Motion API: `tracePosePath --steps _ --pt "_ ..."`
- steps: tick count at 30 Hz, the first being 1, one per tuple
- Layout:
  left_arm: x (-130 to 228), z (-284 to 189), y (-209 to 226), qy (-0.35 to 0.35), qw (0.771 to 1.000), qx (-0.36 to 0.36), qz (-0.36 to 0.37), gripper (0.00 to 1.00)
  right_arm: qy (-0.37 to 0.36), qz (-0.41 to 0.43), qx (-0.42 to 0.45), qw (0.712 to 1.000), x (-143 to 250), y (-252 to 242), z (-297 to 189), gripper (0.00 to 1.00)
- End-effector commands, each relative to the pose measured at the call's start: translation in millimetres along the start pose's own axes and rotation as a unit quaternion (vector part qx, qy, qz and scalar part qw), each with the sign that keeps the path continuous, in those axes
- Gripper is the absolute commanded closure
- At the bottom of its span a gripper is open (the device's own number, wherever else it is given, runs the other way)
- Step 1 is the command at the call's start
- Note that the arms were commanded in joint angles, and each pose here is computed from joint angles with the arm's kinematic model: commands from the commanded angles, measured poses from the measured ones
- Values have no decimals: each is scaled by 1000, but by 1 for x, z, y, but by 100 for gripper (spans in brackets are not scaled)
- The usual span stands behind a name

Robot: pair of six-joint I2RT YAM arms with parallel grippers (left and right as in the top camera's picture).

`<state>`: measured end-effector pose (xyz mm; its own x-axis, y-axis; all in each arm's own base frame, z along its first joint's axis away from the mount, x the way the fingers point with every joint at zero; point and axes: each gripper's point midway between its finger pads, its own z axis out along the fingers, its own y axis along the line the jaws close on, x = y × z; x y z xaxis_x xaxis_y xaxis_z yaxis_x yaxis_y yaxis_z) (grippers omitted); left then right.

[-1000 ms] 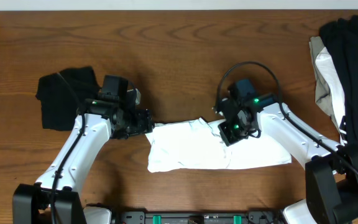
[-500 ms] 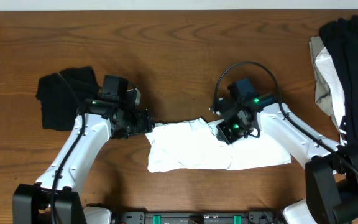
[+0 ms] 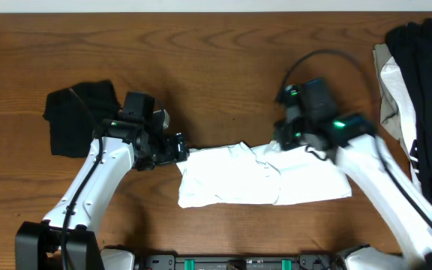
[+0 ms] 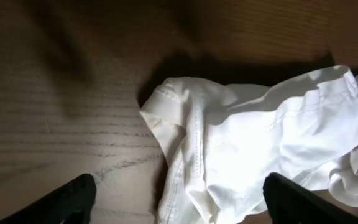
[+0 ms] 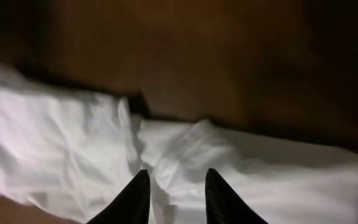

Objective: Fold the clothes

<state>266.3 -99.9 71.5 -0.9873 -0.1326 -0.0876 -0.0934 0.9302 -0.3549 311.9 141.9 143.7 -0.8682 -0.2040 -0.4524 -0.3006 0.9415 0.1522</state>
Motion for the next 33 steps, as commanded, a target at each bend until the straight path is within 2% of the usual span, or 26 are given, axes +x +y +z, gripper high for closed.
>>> tracePosePath --steps 1,8,13,19,21,23,25,27,28,30,33 --pt "2 2 2 8 1000 -2 -5 11 -24 36 45 998 -4 -23 -23 71" --pt "24 30 -2 79 996 37 -28 10 31 55 71 995 24 -40 -21 72" --pt "38 45 -11 135 987 76 -51 11 32 59 75 995 26 -42 -20 71" --pt "53 67 -13 188 977 82 -64 11 32 59 75 995 26 -42 -20 71" --pt "58 73 -22 204 972 101 -62 15 32 59 75 995 26 -42 -20 71" --pt "60 78 -28 209 970 111 -52 23 32 59 75 995 26 -42 -20 71" --pt "59 82 -32 205 971 113 -40 51 32 59 75 995 26 -42 -20 71" --pt "56 82 -34 196 973 117 -31 86 33 59 75 995 26 -42 -20 71" --pt "53 81 -32 190 975 115 -27 94 34 60 76 995 26 -42 -20 71" --pt "46 79 -20 179 979 89 -33 94 34 66 81 994 27 -45 -21 71" --pt "31 68 17 155 986 12 -54 94 36 92 116 988 31 -59 -24 71"
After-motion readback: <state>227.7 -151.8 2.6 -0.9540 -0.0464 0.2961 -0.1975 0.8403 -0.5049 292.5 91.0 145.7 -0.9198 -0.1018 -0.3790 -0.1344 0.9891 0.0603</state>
